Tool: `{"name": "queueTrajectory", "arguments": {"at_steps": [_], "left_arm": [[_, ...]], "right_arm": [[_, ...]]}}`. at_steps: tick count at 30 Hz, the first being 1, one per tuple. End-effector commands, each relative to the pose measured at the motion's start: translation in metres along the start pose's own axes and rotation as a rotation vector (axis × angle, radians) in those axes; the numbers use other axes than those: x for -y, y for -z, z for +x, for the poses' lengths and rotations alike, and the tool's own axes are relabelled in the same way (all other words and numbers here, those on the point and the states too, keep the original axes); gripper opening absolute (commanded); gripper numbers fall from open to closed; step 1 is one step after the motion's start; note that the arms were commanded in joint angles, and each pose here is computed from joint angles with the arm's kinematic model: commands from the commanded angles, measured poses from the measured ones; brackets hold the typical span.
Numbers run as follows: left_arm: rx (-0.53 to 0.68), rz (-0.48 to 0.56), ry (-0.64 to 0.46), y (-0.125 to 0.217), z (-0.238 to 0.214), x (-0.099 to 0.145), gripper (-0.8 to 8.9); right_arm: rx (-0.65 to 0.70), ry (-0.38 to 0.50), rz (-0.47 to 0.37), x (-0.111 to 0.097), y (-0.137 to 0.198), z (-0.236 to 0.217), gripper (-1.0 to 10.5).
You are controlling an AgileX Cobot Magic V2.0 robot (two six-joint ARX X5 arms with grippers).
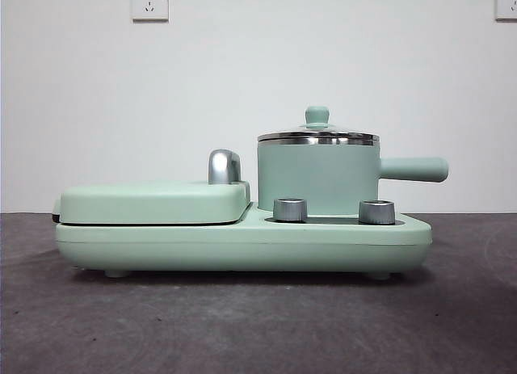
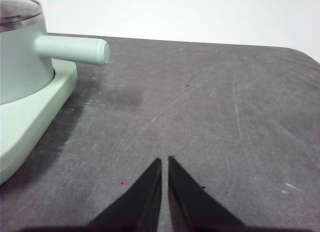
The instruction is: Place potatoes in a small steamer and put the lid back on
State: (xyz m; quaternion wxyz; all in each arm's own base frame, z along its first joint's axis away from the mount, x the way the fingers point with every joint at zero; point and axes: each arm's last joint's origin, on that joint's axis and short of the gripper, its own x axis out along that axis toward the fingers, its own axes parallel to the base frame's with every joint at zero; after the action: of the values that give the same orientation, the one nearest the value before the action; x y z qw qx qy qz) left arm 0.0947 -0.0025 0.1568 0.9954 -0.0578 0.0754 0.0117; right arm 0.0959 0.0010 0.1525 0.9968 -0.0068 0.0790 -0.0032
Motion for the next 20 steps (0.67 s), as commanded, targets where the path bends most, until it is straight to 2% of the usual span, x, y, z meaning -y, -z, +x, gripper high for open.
{"name": "queueTrajectory", "arguments": {"at_steps": [1,20], "left_arm": [[-0.023,0.002,-0.008,0.0068,0.0019,-0.0008,0.19],[-0.023,0.002,-0.008,0.0068,0.0019,-0.0008,0.19]], "right_arm": [[-0.012,-0.009,0.01,-0.0002,0.0025,0.0004,0.2],[0.009,-0.025,0.026,-0.0006,0.0004,0.0004,0.2]]}}
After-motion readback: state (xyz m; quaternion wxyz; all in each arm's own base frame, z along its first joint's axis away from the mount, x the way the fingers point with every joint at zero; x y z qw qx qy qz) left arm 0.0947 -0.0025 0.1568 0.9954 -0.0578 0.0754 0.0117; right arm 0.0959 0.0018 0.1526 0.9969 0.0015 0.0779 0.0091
